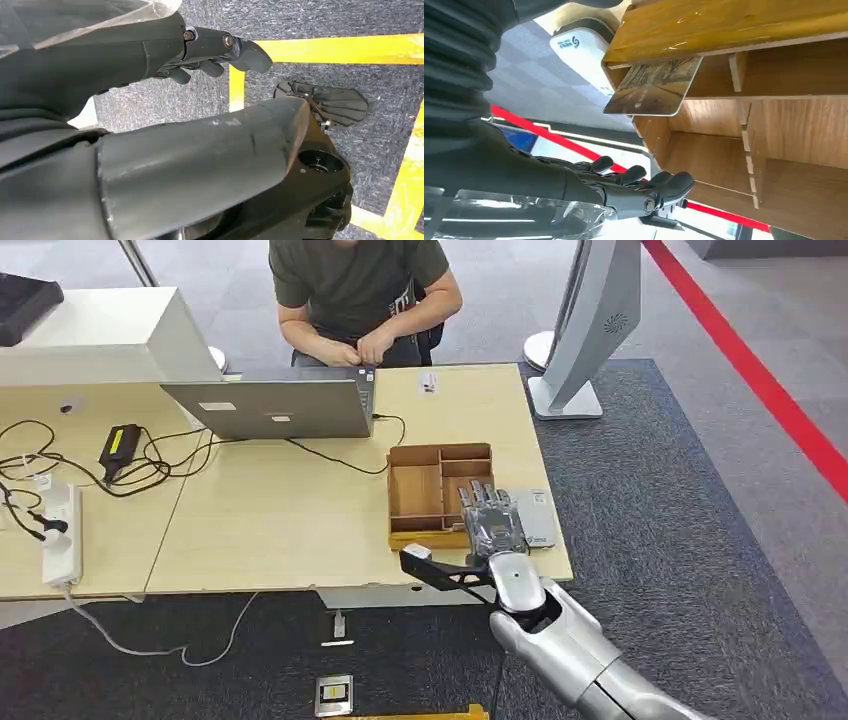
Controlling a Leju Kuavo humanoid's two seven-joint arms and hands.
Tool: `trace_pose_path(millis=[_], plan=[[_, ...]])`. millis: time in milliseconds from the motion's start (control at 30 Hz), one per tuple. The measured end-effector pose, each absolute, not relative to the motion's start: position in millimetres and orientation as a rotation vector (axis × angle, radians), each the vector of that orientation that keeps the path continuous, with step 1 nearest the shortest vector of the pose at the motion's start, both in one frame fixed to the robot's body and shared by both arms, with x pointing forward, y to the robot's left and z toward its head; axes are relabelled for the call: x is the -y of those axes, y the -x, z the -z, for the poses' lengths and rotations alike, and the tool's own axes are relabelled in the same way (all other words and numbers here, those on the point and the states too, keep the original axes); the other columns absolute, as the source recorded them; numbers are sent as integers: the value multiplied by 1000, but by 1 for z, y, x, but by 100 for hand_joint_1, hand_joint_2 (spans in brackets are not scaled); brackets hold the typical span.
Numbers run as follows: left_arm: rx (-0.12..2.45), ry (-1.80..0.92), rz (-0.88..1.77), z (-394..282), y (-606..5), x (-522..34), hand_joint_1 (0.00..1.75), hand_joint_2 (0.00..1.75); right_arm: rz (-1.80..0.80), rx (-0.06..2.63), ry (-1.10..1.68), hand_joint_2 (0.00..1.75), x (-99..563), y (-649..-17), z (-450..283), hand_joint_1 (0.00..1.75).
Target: Pass the card to the sensor for recognition and then transmit it.
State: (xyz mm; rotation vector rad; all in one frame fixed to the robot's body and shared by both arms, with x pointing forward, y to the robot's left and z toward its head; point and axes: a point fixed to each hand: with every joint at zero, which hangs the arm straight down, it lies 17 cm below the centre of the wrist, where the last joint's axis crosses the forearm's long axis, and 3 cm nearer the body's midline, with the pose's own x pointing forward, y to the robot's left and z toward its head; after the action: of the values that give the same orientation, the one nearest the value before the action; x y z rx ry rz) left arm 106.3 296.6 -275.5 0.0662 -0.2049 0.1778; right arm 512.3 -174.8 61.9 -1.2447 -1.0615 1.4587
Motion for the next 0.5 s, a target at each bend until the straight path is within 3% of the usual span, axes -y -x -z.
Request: trace_pose_path(millis=[500], plan=[[206,-62,-183,275,-107,-294,0,0,-1447,1049,1265,175,179,-515,-62,0]])
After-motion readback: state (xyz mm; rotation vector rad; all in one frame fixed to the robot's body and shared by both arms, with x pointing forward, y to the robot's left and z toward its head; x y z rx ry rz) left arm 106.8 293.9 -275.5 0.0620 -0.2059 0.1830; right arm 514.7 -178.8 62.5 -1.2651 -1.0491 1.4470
